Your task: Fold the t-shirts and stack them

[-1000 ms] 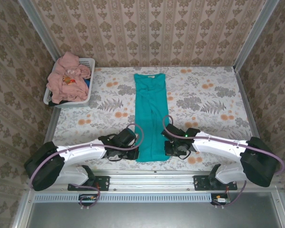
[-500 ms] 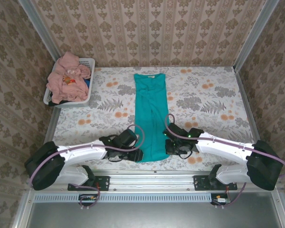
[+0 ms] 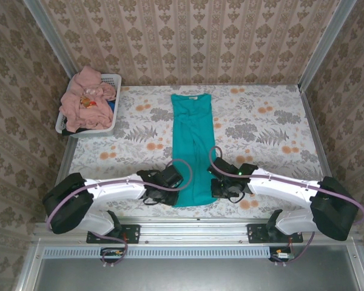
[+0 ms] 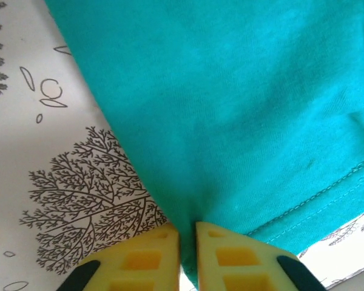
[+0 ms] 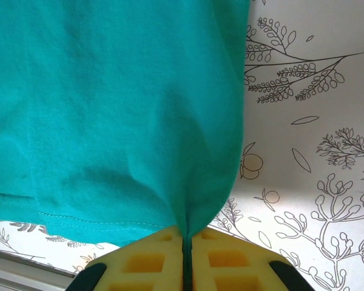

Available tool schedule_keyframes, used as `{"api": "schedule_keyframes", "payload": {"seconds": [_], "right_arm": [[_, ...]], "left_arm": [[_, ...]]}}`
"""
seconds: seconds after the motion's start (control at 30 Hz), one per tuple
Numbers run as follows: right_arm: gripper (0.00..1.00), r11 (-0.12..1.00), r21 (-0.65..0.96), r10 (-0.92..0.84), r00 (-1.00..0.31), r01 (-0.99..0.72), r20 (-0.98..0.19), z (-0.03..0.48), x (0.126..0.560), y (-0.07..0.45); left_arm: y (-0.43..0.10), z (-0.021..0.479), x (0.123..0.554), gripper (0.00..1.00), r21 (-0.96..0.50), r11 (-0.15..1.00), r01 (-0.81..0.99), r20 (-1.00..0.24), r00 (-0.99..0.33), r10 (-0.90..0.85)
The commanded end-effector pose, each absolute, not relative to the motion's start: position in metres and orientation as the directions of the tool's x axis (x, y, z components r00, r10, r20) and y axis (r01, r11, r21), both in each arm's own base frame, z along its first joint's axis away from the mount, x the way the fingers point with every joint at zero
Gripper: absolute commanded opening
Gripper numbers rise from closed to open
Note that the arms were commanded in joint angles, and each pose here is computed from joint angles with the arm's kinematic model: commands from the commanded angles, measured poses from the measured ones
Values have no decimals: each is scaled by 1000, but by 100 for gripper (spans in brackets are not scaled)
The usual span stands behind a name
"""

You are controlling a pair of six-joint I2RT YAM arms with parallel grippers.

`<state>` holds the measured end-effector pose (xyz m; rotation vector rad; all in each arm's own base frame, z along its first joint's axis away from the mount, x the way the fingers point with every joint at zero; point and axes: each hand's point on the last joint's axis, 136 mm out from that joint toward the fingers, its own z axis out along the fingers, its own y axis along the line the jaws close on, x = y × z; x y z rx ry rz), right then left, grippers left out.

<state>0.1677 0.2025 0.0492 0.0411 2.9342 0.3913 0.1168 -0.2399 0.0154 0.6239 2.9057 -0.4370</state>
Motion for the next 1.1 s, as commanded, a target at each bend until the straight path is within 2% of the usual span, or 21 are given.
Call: {"api": "schedule_keyframes", "payload": {"seconds": [0.0, 0.1, 0.3, 0.47, 0.63, 0.83, 1.07], "right_arm": [[11, 969, 246, 55, -977, 2, -208, 59, 176, 198], [11, 966, 259, 63, -969, -1, -238, 72, 181, 197], [6, 947, 320, 130, -939, 23, -318, 104, 211, 199], [6, 943, 330, 169, -913, 40, -372, 129, 255, 198], [6, 942, 331, 188, -902, 53, -389, 136, 310, 197], [5, 945, 321, 174, -922, 58, -345, 119, 376, 200], [8, 939, 332, 185, -941, 84, -285, 92, 426, 203]], "left_arm": [[-248, 24, 102, 7, -289, 833, 472, -173, -881, 440], [-250, 45, 113, 0, -321, 818, 477, -241, -876, 417], [-255, 91, 147, 0, -427, 777, 463, -392, -869, 303], [-251, 131, 203, 0, -460, 766, 448, -497, -845, 195], [-257, 135, 265, 0, -474, 771, 425, -487, -856, 173], [-266, 121, 334, 0, -488, 774, 403, -440, -879, 181], [-254, 86, 385, 0, -549, 774, 316, -341, -930, 138]]}}
